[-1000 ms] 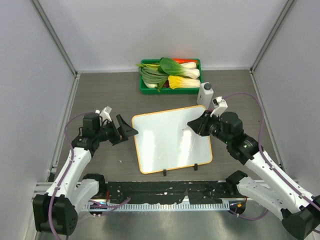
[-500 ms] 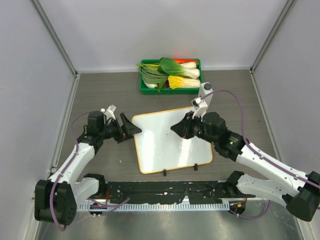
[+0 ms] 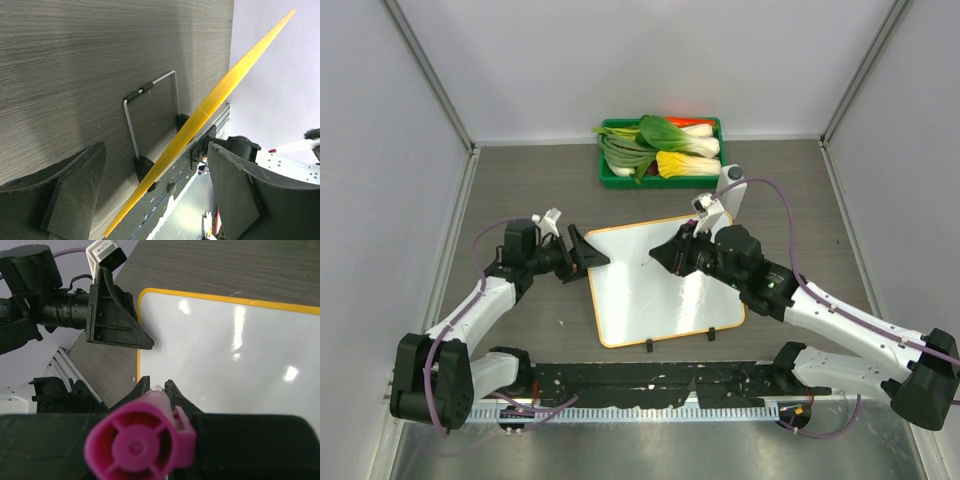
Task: Write a sentence on the whiteboard
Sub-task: Hold the whiteboard on the whiteboard stand.
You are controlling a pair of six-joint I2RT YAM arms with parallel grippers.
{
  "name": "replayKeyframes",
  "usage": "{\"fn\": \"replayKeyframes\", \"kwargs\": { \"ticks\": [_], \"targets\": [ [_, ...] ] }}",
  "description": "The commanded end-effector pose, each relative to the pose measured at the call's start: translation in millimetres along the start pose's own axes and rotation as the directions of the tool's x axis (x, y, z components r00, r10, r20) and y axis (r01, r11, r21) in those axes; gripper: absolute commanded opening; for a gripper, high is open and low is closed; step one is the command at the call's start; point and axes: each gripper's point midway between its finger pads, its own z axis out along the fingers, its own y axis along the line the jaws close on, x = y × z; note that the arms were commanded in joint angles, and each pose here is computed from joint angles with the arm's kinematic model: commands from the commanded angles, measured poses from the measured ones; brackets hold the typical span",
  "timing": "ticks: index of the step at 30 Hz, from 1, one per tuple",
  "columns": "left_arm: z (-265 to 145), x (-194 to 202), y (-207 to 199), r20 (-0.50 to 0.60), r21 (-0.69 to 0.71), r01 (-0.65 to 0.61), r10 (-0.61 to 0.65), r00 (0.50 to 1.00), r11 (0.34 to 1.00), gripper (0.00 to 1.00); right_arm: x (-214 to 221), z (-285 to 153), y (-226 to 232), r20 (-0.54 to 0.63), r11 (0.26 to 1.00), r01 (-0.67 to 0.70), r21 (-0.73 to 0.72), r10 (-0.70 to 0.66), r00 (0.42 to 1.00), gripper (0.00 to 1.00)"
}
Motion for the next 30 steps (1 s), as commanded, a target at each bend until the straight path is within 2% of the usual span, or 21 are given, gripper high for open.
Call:
{"fn": "replayKeyframes", "kwargs": {
  "ticks": [1, 7, 10, 15, 27, 30],
  "targets": [
    [1, 1, -10, -0.020, 0.056, -0.030, 0.031, 0.999, 0.998, 0.84, -42, -6, 25, 0.163, 0.995, 0.067, -0.072, -0.054, 0.985, 0.01],
    [0, 0, -14, -0.015, 0.065, -0.030, 0.031, 0.999, 0.997, 0.83, -46, -4, 28, 0.184, 0.991, 0.103, -0.087, -0.085, 0.979, 0.01],
    [-1, 0, -14, -0.012, 0.066, -0.030, 0.031, 0.999, 0.997, 0.79, -41, 1, 36, 0.167, 0.984, 0.112, -0.135, -0.089, 0.982, 0.01],
    [-2, 1, -17, -0.012, 0.073, -0.034, 0.035, 0.999, 0.997, 0.73, -39, 10, 36, 0.155, 0.986, 0.100, -0.135, -0.079, 0.985, 0.01],
    [-12, 6, -19, -0.056, -0.018, -0.065, 0.063, 0.996, 0.998, 0.72, -35, 19, 36, 0.138, 0.988, 0.103, -0.118, -0.086, 0.987, 0.01],
    [-19, 5, -18, -0.034, -0.056, -0.093, 0.091, 0.995, 0.994, 0.73, -32, 21, 35, 0.129, 0.989, 0.095, -0.112, -0.080, 0.988, 0.01]
  ]
}}
